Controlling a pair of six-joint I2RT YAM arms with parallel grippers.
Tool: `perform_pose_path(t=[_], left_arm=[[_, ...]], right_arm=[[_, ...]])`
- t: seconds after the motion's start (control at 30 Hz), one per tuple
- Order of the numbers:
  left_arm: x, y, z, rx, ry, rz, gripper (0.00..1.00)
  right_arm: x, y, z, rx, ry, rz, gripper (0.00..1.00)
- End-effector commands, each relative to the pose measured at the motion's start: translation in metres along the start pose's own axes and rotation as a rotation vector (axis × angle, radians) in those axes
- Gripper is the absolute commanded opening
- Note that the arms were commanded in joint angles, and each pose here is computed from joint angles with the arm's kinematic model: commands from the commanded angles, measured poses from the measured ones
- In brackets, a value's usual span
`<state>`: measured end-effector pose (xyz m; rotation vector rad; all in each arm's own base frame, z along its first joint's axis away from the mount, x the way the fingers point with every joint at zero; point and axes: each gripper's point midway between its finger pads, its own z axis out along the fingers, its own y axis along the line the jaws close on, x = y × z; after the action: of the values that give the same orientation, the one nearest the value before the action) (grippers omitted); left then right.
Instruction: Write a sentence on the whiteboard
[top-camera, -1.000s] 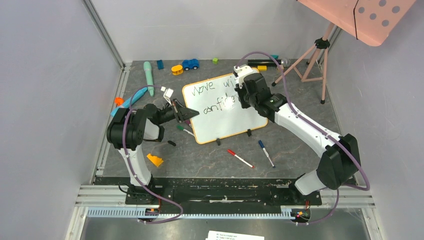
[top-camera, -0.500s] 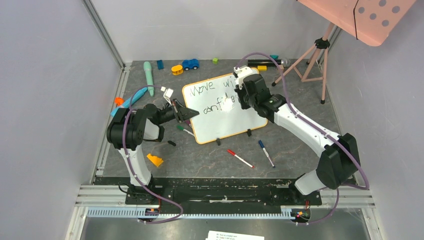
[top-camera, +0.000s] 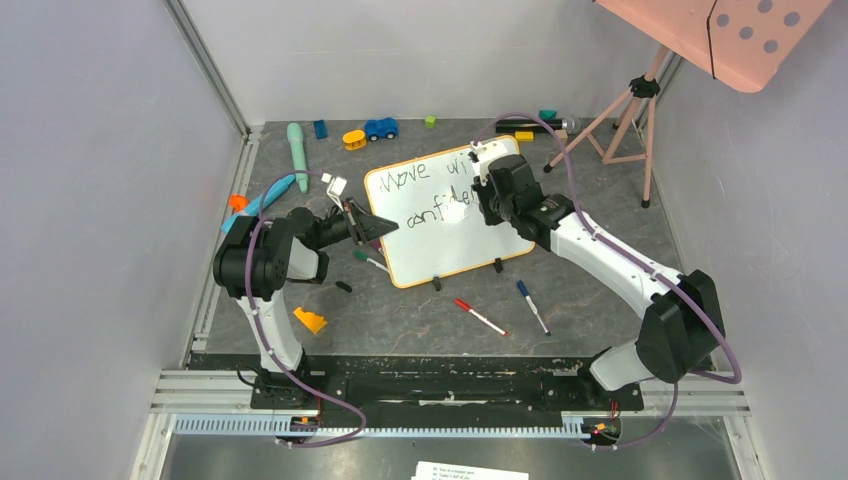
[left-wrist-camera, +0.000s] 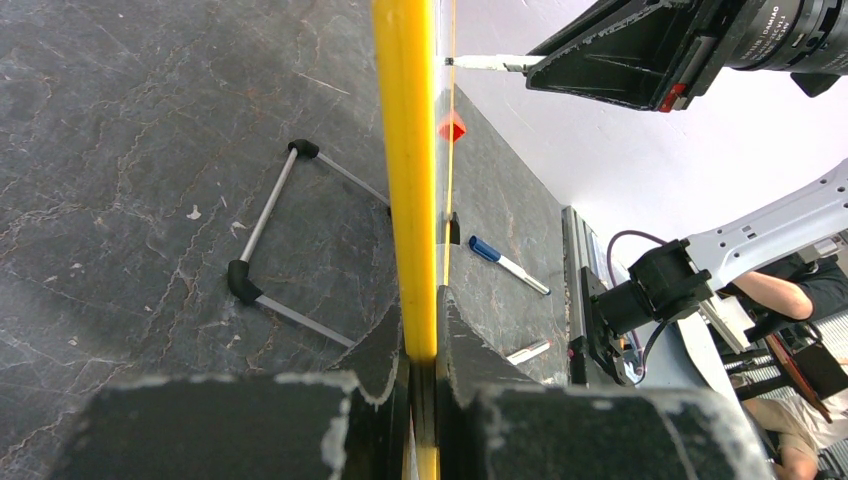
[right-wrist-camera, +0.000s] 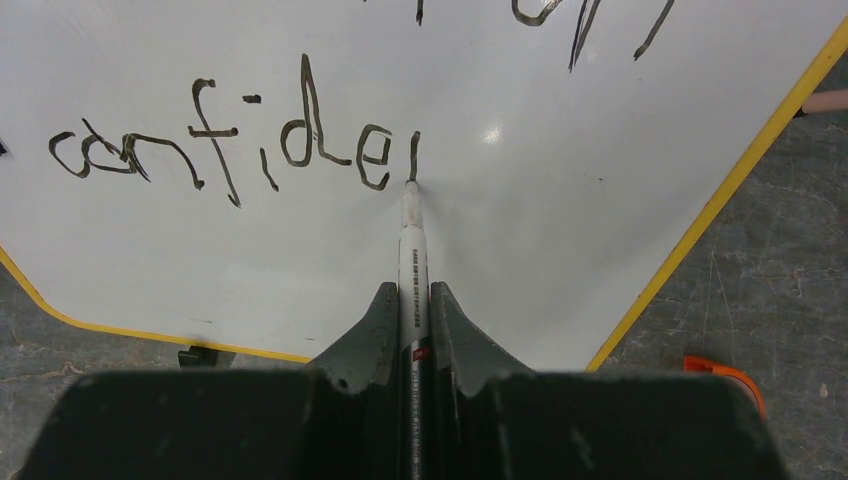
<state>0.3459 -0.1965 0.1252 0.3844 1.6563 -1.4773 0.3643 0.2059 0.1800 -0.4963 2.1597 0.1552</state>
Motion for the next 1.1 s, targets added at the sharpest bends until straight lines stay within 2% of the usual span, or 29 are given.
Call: perform_pose_path(t=[0.0,0.6,1.07], left_arm=[[-0.008,0.014,0.000,-0.026,-0.044,0.212,0.02],[-0.009,0.015,0.001,-0.026,-0.045,0.211,0.02],[-0.009,0.015,0.001,-0.025,-0.045,0.207,0.02]], right_arm=[[-0.019,-0.004,0.001,0.016,-0.040,0.011,0.00],[-0.040,-0.021,0.006,0.070,-0.068,0.005,0.00],[-0.017,-0.026,0.000,0.085,-0.030,0.032,0.00]])
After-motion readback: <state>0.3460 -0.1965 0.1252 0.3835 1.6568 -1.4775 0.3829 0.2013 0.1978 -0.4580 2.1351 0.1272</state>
